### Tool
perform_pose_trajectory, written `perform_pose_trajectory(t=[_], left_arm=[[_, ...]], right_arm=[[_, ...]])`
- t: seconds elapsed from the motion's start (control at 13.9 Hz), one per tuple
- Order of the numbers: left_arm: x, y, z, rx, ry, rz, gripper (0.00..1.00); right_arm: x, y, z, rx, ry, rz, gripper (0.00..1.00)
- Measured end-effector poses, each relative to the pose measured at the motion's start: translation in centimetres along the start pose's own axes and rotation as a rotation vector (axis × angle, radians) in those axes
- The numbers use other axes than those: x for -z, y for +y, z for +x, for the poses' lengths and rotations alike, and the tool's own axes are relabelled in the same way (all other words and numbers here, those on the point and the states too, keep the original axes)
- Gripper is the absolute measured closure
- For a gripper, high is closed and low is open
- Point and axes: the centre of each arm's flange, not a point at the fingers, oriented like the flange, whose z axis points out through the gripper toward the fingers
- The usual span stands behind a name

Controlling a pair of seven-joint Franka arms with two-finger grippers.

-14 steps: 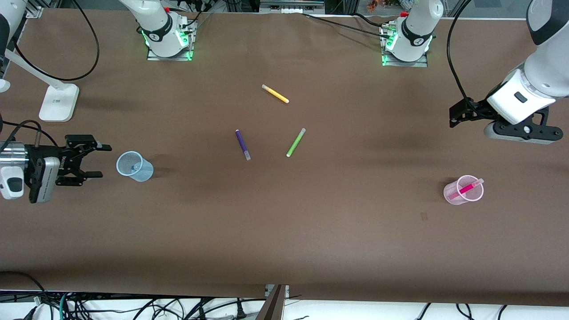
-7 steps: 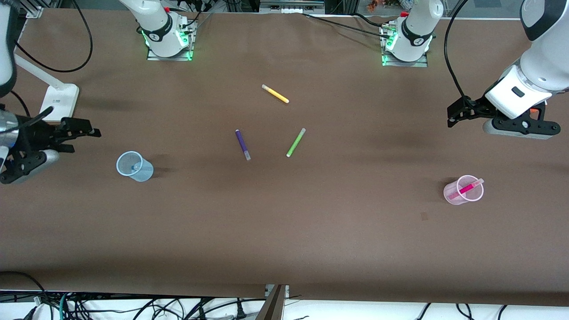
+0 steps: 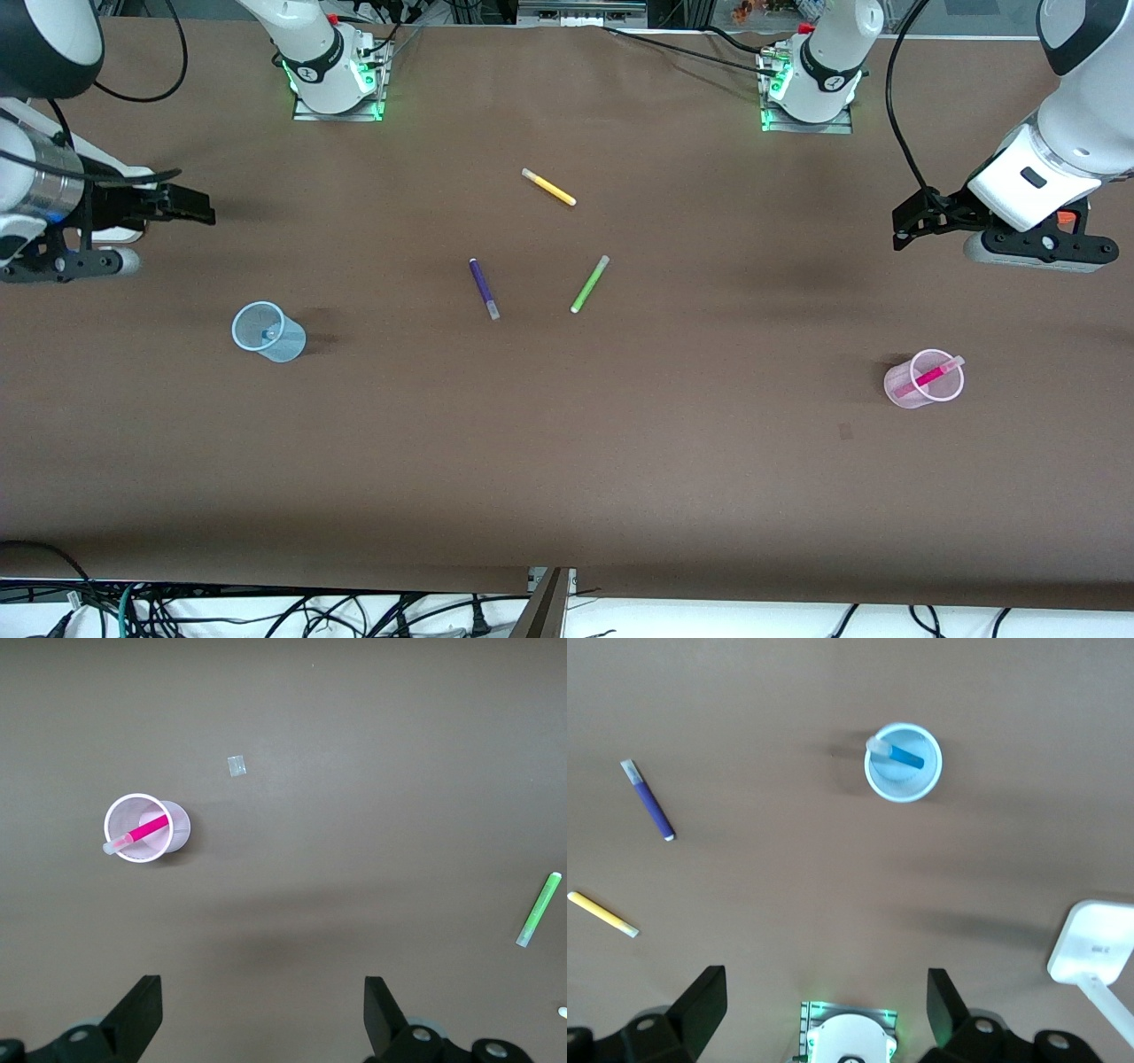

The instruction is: Place pink and blue markers in matching cups

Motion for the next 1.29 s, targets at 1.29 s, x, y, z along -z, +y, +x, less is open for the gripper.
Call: perform_pose_trajectory(t=[1.29], left_arm=[[0.0, 0.3, 0.0, 0.007, -0.001, -0.035, 0.0]], right_arm=[[3.7, 2.1, -3.8, -0.064, 0.043, -0.052, 0.0]])
